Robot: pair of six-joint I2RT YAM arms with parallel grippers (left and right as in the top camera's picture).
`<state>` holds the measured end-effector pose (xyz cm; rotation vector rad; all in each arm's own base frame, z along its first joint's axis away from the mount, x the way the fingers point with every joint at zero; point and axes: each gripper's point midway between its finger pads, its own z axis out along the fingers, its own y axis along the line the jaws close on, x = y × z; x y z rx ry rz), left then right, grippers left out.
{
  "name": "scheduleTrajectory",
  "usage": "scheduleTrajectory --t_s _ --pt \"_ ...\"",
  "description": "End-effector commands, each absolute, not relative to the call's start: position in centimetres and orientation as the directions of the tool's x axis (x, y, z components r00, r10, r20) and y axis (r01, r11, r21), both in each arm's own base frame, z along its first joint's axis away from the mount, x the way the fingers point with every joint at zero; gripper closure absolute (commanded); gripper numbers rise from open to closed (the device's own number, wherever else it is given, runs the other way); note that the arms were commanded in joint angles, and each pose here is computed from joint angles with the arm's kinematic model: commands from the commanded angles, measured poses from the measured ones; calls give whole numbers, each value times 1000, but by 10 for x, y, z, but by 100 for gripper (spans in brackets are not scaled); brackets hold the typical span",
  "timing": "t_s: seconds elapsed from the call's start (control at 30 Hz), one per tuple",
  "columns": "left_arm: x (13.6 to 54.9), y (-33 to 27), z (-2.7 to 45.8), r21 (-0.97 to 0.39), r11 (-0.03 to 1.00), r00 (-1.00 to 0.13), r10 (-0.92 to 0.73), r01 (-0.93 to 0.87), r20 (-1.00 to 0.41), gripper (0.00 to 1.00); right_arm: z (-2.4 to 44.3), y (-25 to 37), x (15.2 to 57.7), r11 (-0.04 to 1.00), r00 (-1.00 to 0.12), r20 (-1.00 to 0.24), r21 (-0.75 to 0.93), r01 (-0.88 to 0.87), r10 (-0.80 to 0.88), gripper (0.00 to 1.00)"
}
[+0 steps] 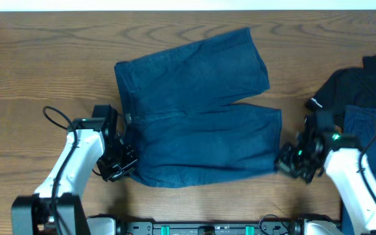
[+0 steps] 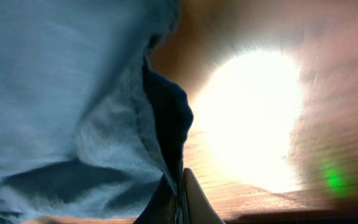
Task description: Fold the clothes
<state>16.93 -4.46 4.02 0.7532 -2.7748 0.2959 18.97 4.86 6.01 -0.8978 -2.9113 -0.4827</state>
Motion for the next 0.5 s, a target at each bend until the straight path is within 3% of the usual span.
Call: scheduleTrajectory --t_s 0.0,0.13,0.47 --pt "181 -49 67 -210 856 -876 -428 -472 223 87 94 39 222 845 -880 -5 284 454 475 99" --pt "177 -49 88 -236 856 -887 -429 -460 174 94 126 38 243 856 -886 -86 314 410 456 99" --pt "144 -59 125 -310 837 -893 -420 -450 162 94 191 21 268 880 -857 -246 280 384 453 99"
